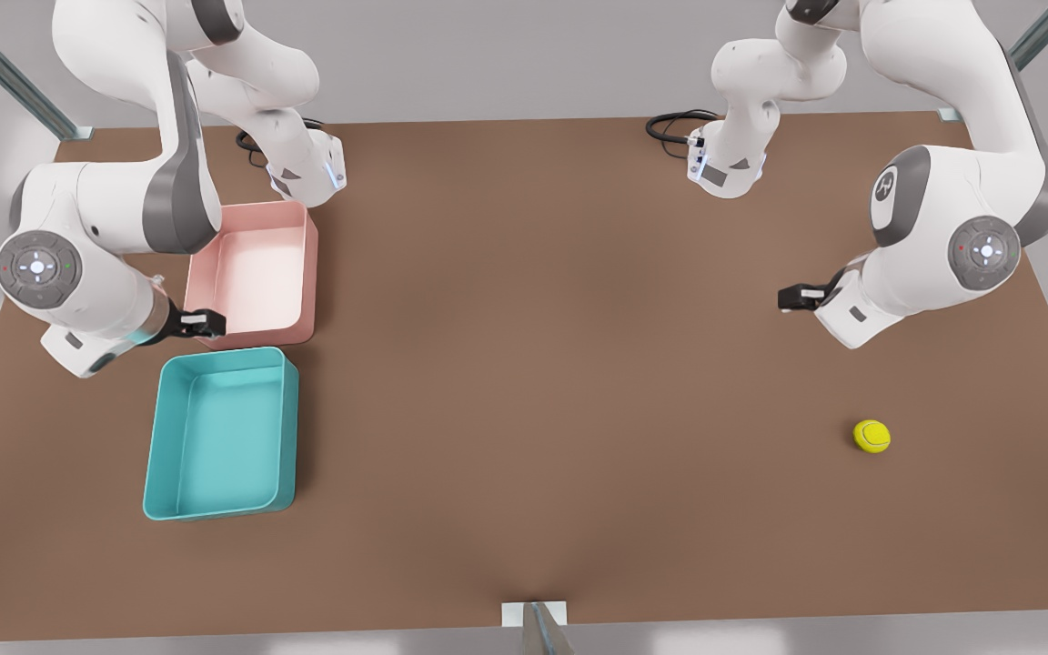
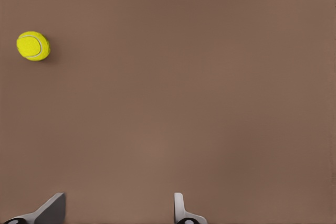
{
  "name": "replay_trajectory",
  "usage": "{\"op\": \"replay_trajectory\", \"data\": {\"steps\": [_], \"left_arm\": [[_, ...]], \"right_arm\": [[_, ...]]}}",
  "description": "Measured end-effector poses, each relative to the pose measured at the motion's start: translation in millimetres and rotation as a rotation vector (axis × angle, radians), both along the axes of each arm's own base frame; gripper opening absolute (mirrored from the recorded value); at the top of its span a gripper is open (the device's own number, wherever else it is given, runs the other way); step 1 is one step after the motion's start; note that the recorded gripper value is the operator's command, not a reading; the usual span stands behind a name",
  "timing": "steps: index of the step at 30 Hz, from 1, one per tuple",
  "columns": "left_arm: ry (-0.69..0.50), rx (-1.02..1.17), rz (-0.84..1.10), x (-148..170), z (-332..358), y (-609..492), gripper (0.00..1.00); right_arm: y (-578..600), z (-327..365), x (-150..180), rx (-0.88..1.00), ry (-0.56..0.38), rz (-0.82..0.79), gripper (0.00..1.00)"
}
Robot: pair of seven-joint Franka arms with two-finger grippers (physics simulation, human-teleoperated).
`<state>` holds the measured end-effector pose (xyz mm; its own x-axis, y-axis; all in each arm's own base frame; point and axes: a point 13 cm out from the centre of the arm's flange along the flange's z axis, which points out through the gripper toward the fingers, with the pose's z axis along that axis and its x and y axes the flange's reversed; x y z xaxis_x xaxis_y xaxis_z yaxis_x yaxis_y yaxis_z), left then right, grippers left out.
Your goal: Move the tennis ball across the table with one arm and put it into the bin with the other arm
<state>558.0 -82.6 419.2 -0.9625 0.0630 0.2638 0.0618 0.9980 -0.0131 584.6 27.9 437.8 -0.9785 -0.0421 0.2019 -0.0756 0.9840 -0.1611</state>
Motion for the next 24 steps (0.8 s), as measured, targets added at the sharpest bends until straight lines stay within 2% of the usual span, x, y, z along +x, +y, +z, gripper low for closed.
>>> {"op": "replay_trajectory", "data": {"steps": [4,5,6,7,8,9,12,17,22,24], "left_arm": [[-0.008,-0.002,0.008,6.5,-4.2,0.9,1.00],[-0.004,0.001,0.015,16.2,-15.9,7.8,0.96],[-0.001,0.003,0.043,34.1,-36.3,31.0,0.85],[-0.003,0.002,0.080,59.1,-63.7,65.5,0.69],[-0.013,-0.001,0.109,82.4,-88.2,99.4,0.40],[-0.020,-0.006,0.125,100.0,-111.8,131.5,0.22],[-0.017,-0.022,0.109,120.2,-183.0,226.0,0.21],[-0.028,-0.089,-0.118,116.6,-272.9,311.7,0.21],[-0.062,-0.117,-0.452,122.4,-289.3,336.2,0.21],[-0.038,-0.152,-0.582,104.7,-300.2,331.6,0.21]], "right_arm": [[2.9,-2.6,4.7,0.001,-0.013,0.001,1.00],[2.7,-7.9,5.3,0.000,-0.004,-0.001,1.00],[3.3,-16.8,6.9,-0.003,0.010,-0.001,1.00],[6.4,-23.2,9.2,-0.004,0.018,0.003,1.00],[11.3,-24.5,11.4,-0.003,0.016,0.009,1.00],[13.7,-22.4,13.8,0.000,0.009,0.010,1.00],[13.8,-13.4,18.5,0.020,-0.015,-0.002,1.00],[17.6,-2.0,20.3,0.026,-0.033,0.000,1.00],[16.3,-6.7,19.2,0.022,-0.021,-0.003,1.00],[17.4,-10.7,19.9,0.021,-0.015,-0.002,1.00]]}}
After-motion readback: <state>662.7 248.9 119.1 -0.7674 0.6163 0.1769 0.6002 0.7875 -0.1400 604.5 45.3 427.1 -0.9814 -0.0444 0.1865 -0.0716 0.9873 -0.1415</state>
